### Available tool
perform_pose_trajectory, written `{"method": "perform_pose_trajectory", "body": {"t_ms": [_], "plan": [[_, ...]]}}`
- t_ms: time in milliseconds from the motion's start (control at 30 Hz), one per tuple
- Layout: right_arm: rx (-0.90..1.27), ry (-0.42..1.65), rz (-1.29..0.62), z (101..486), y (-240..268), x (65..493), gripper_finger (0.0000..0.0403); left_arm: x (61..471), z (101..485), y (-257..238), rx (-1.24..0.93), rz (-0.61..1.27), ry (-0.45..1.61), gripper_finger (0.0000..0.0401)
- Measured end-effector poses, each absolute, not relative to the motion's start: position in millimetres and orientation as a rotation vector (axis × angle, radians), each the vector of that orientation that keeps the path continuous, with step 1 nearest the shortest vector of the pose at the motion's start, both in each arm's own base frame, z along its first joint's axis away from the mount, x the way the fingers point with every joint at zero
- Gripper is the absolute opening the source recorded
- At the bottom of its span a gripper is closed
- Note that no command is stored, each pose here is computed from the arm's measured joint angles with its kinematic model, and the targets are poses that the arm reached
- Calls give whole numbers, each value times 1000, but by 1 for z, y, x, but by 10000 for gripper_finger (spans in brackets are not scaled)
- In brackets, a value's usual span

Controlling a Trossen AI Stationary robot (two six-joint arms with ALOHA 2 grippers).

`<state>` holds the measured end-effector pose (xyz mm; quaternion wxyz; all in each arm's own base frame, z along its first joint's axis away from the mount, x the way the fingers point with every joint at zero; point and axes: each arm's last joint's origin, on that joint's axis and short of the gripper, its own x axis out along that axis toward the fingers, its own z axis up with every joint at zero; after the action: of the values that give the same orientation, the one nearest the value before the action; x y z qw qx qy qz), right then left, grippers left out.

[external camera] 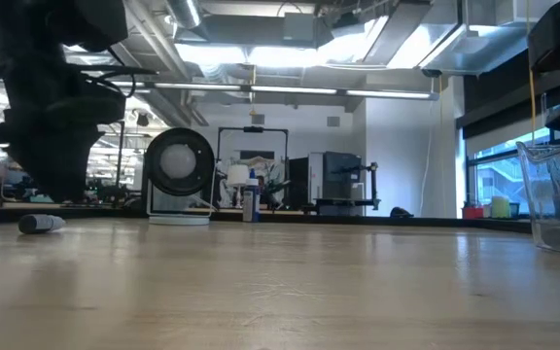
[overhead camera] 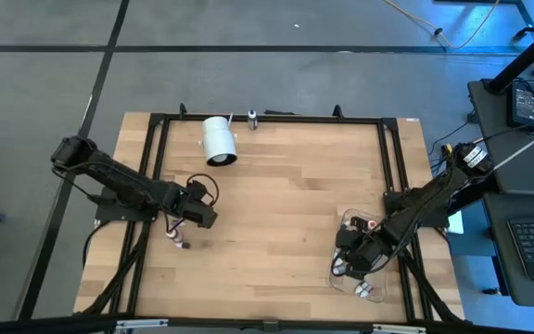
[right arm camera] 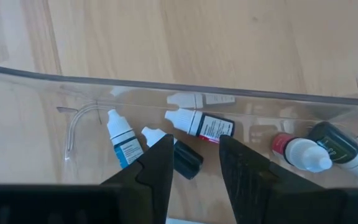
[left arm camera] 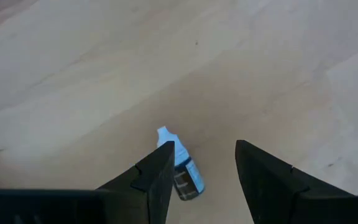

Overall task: Pick & Place food coloring
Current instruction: Put the small brown food coloring bottle into the transparent bin

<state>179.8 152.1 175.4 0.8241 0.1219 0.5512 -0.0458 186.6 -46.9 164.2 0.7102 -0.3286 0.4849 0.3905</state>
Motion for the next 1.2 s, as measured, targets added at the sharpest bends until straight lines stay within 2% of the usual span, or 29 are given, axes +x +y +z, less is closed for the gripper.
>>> {"method": "perform_pose_trajectory", "body": {"t_ms": [333, 767, 1200], "plan": [[260, 1171, -98, 175, 152, 180, 132, 188, 160, -48, -716, 878, 1104, 164], [261, 1167, -96, 176, 152, 180, 132, 192, 138, -52, -708, 891, 1272, 164], [261, 1167, -97, 176, 152, 180, 132, 193, 137, -53, -679, 873, 1271, 161]]}}
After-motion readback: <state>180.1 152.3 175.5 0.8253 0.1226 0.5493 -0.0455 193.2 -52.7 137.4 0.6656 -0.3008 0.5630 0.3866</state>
